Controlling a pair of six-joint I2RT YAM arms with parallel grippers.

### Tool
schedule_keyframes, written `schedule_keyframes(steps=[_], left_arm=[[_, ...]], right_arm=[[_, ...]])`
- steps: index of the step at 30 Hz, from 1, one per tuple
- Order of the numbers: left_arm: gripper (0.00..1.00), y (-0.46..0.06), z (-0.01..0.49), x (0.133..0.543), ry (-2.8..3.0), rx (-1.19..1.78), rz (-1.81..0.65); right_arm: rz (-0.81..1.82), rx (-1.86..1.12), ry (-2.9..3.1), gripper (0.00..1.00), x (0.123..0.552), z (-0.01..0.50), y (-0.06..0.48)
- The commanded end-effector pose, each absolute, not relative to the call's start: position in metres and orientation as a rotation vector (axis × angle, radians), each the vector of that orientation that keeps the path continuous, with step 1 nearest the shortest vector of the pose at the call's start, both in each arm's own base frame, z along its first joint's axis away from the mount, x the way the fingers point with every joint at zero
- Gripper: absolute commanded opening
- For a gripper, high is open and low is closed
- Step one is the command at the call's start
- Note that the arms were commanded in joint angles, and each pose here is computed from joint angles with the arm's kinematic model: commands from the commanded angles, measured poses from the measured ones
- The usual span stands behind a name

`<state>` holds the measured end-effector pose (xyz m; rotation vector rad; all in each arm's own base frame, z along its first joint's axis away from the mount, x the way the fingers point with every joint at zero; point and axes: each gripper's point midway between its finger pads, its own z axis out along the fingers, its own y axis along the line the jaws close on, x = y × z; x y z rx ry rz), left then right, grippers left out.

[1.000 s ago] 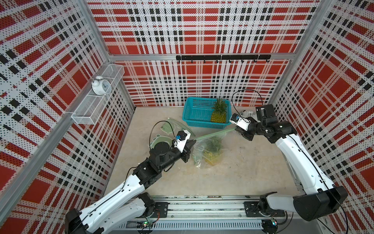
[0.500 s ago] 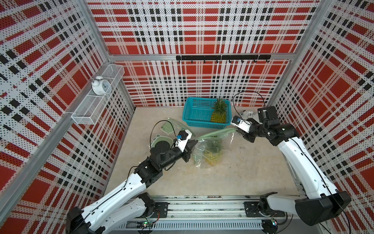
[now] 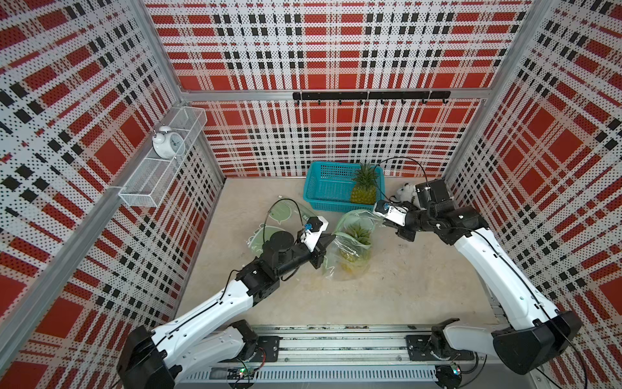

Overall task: Open the zip-top bag and take out the pineapple
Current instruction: Open the zipper of the food storage bag at the center of the board.

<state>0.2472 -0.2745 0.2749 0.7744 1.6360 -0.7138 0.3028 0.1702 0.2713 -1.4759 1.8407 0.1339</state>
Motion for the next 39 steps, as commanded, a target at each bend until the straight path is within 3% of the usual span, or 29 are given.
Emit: schedule_keyframes(steps=[1, 18, 39], left_arm=[[0.00, -0.278, 0.256, 0.245, 1.667, 0.811, -0.700], [0.00, -0.288, 0.173, 0.234, 1.842, 0.871, -0.603], [0.00, -0.294, 0.175, 0.202, 1.619, 1.009, -0.470]], right_arm=[[0.190, -1.515, 1.868, 0.04, 0.296, 0.255, 0.177], [0.245, -1.527, 1.955, 0.04, 0.278, 0.201, 0.179], [0.034, -1.364, 1.939, 0.09, 0.292, 0.194, 0.157]])
